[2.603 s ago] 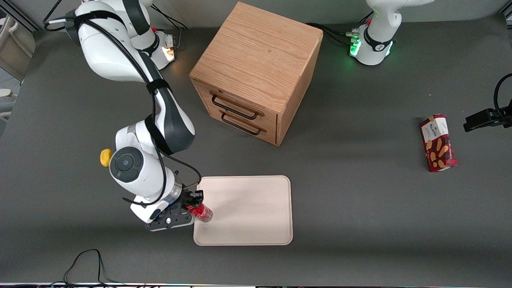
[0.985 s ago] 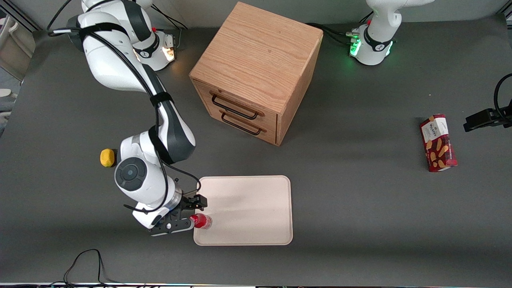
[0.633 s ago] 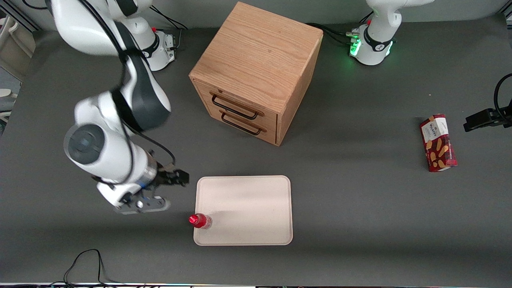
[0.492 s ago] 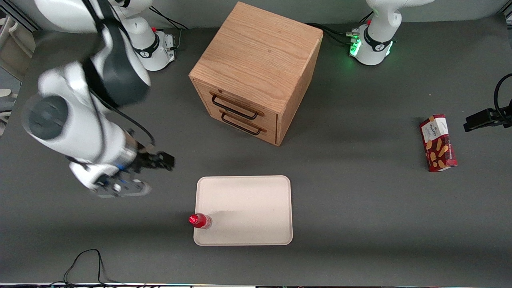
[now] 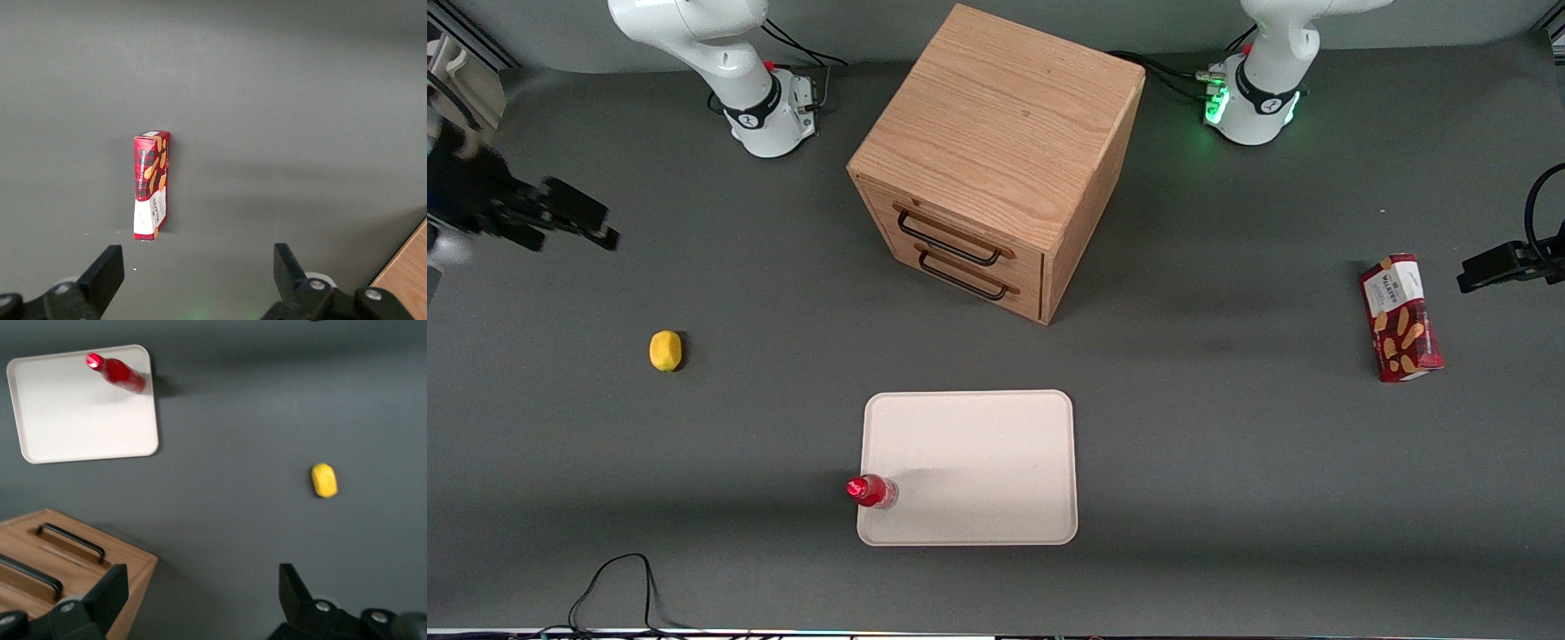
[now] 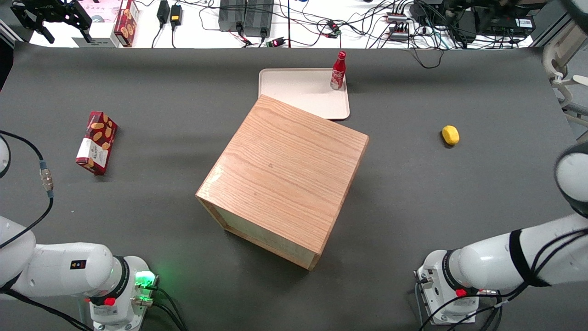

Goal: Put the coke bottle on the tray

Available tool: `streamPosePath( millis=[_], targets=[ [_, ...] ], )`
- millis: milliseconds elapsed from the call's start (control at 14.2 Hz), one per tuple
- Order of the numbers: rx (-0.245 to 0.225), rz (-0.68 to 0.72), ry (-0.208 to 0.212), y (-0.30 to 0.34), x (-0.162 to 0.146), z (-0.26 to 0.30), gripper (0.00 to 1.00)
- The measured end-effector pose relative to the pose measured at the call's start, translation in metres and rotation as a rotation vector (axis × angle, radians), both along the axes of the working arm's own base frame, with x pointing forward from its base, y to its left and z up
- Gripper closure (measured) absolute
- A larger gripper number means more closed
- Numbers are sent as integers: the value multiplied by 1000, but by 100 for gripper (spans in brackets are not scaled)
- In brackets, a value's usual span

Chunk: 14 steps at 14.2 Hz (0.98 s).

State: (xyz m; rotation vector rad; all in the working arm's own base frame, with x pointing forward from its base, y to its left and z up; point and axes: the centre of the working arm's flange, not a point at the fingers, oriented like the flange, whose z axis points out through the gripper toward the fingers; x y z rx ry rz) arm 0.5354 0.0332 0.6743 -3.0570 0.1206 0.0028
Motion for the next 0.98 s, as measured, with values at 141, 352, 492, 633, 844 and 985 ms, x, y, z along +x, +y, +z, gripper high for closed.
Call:
streamPosePath(
  millis=[141,352,492,633,844,985],
  targets=[
    [-2,1,2,-29,-16,0,0],
    [-1,-1,13,-52,-22,-10,0],
    [1,9,2,-65,-18,-17,0],
    [-4,18,-6,-75,-13,-24,0],
    [-11,25,-10,-73,-2,-34,0],
    [-17,31,-8,-71,0,-37,0]
  ],
)
